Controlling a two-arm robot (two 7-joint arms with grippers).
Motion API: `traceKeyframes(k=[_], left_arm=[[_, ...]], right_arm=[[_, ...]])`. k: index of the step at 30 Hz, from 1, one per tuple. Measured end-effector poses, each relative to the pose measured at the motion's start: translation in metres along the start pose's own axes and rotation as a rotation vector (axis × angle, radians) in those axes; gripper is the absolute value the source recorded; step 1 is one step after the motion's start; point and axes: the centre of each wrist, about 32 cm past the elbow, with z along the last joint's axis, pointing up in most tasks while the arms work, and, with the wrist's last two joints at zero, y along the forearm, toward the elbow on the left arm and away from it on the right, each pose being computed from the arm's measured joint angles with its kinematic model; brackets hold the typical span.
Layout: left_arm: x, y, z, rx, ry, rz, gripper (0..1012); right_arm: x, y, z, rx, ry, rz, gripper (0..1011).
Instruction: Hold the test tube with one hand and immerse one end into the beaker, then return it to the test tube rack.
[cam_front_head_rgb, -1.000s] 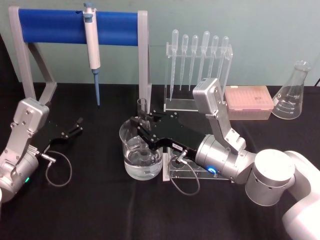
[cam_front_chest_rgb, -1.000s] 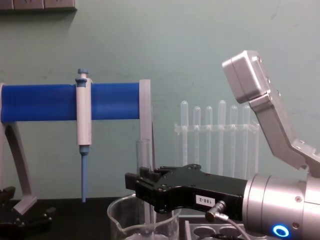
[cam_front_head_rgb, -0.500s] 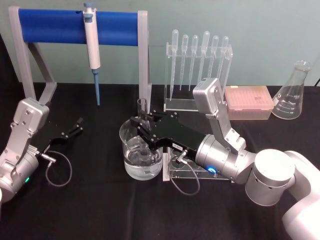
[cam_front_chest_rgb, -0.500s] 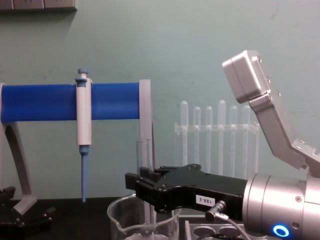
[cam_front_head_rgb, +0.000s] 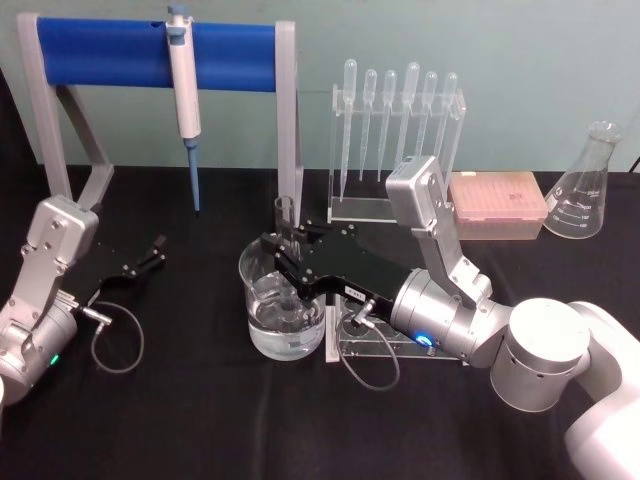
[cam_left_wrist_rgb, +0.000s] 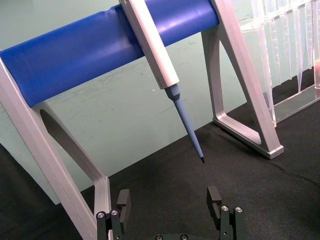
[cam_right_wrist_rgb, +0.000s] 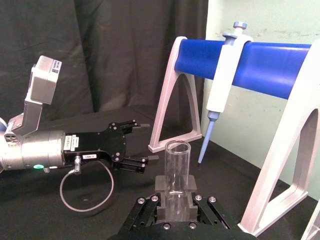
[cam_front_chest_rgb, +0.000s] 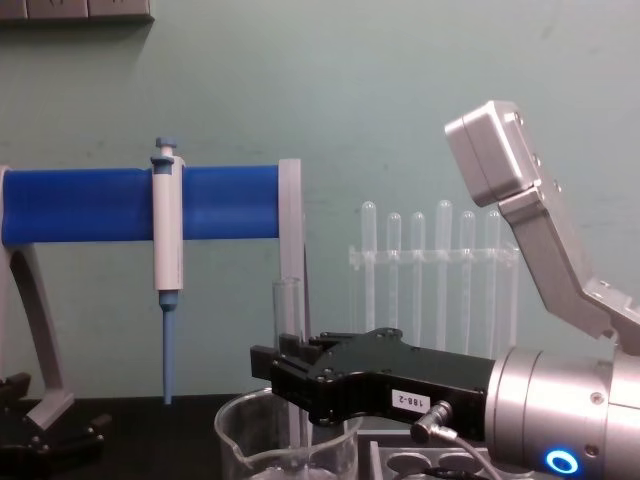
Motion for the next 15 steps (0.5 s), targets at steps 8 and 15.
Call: traceKeyframes(k=[8,15], left_arm=[[0.0,0.0,0.0,0.0,0.0,0.0,1000],[0.0,0.0,0.0,0.0,0.0,0.0,1000]], right_arm=[[0.0,0.0,0.0,0.0,0.0,0.0,225],[0.0,0.0,0.0,0.0,0.0,0.0,225]])
